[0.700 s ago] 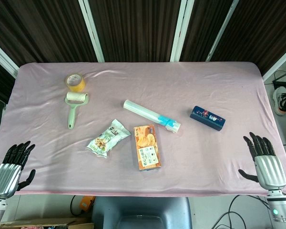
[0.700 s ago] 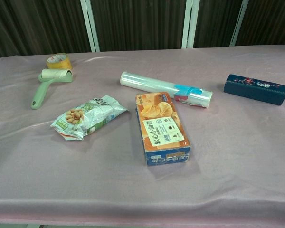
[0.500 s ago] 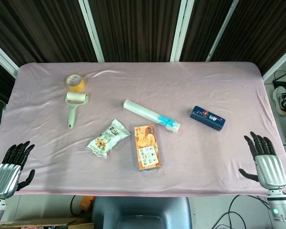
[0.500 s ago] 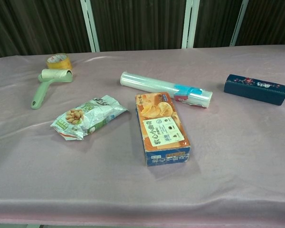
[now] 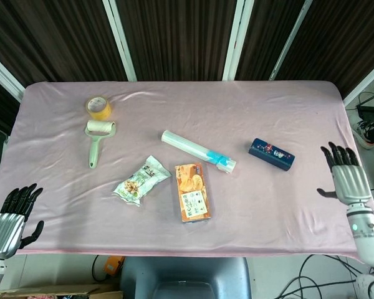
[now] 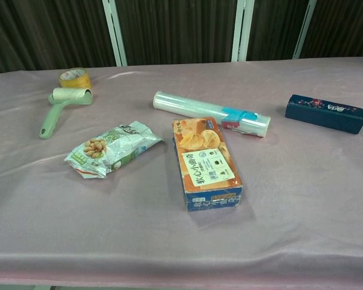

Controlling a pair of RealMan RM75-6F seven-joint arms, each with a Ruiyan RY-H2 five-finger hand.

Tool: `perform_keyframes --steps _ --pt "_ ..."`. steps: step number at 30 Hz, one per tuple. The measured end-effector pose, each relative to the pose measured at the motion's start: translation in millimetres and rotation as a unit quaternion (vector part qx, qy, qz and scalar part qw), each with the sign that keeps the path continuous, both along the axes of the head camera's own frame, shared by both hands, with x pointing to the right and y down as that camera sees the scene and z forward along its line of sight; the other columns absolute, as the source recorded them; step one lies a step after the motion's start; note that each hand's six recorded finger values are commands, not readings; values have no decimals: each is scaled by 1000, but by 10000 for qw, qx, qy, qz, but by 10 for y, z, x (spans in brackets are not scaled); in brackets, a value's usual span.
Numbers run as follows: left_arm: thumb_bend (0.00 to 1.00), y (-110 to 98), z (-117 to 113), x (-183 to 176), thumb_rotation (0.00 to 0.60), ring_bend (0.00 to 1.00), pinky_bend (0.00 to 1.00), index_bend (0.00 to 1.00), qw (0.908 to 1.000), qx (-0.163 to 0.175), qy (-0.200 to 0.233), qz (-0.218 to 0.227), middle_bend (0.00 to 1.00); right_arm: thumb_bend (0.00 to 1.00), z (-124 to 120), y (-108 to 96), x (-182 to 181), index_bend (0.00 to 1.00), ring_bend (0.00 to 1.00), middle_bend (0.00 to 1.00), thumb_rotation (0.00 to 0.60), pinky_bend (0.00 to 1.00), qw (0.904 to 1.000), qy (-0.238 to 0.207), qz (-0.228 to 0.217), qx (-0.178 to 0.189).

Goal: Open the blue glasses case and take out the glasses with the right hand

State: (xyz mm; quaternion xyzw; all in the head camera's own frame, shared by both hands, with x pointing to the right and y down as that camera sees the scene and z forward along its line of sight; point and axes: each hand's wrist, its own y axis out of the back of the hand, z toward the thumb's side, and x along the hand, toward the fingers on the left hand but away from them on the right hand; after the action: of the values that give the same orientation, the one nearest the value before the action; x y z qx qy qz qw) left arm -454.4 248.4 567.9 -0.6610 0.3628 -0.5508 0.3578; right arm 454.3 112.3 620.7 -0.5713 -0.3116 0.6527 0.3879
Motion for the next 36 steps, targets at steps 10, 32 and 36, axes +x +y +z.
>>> perform_keyframes --steps 10,32,36 --pt "404 -2 41 28 600 0 3 0 10000 -57 -68 12 0 683 545 -707 161 371 0 0 600 0 9922 1070 -154 -620" --pt "406 -8 70 46 600 0 5 0 9999 -104 -112 36 0 707 1183 -526 -277 358 0 0 600 0 9857 890 -563 -1317" --pt "407 -6 67 50 600 0 5 0 9999 -105 -95 45 0 706 1189 -440 -252 355 0 0 600 0 9849 877 -598 -1366"
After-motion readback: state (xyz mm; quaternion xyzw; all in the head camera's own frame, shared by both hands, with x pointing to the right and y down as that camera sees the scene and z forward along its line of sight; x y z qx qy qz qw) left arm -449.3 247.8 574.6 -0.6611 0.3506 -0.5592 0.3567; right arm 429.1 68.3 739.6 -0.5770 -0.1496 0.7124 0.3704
